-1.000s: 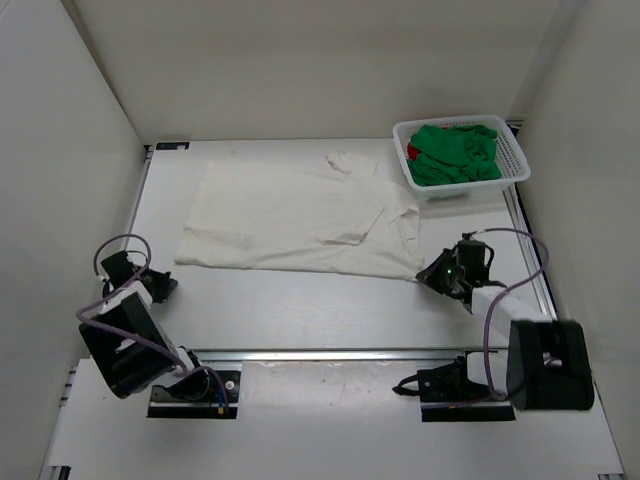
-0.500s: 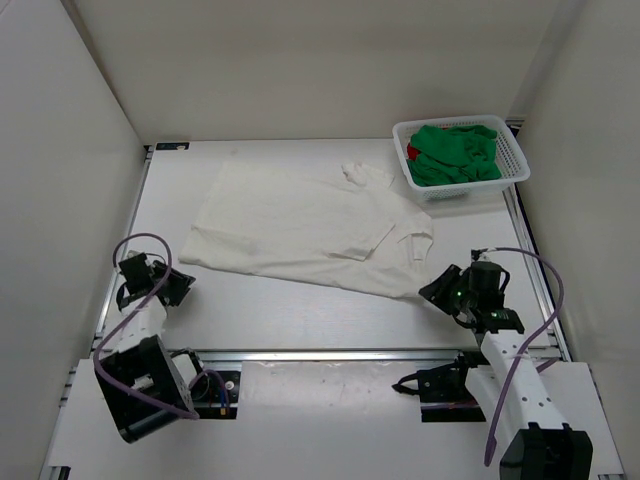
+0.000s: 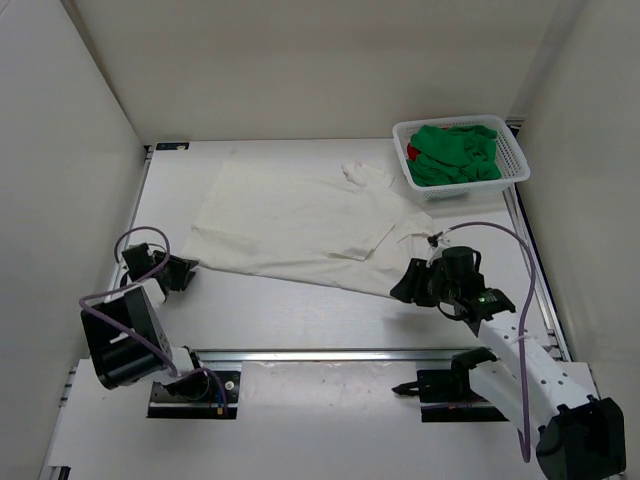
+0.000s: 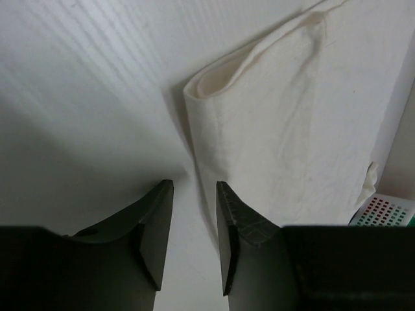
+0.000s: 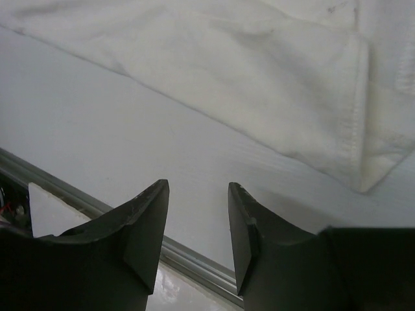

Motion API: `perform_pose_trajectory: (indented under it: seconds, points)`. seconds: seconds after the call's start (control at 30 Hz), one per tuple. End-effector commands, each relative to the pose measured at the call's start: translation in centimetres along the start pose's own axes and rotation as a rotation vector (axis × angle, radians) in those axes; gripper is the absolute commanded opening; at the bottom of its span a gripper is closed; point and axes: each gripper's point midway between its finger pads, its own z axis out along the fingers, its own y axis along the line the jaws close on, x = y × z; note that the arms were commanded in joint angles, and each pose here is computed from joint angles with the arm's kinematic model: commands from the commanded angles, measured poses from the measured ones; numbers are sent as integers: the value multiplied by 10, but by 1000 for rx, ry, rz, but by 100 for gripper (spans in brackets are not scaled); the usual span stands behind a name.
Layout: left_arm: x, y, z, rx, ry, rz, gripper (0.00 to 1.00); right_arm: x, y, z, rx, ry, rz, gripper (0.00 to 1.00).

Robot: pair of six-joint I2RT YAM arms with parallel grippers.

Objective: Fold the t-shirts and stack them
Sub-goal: Fold the flattened tshirt in 1/3 of the way

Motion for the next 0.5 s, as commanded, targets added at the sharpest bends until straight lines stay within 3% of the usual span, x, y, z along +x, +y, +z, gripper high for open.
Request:
perform_pose_trajectory:
  seconds: [0.0,0.17,0.3,0.43,0.47]
  points:
    - [-25,-28,8,55,-84,-14,43,-5,15,4,-72,-22,-56,40]
    - [-28,-23,28,17,-44,-48,31,2,25,11,-89,1,-81,41]
    - [-32,-22,32,5,-68,-38,31,6,27,14,-105,12,-79,40]
    - [-40,-26,33,-9,-90,-1,1,13,22,20,-83,32,-73,40]
    - [-39,-27,33,-12,-81,-2,0,13,24,20,-88,33,-72,39]
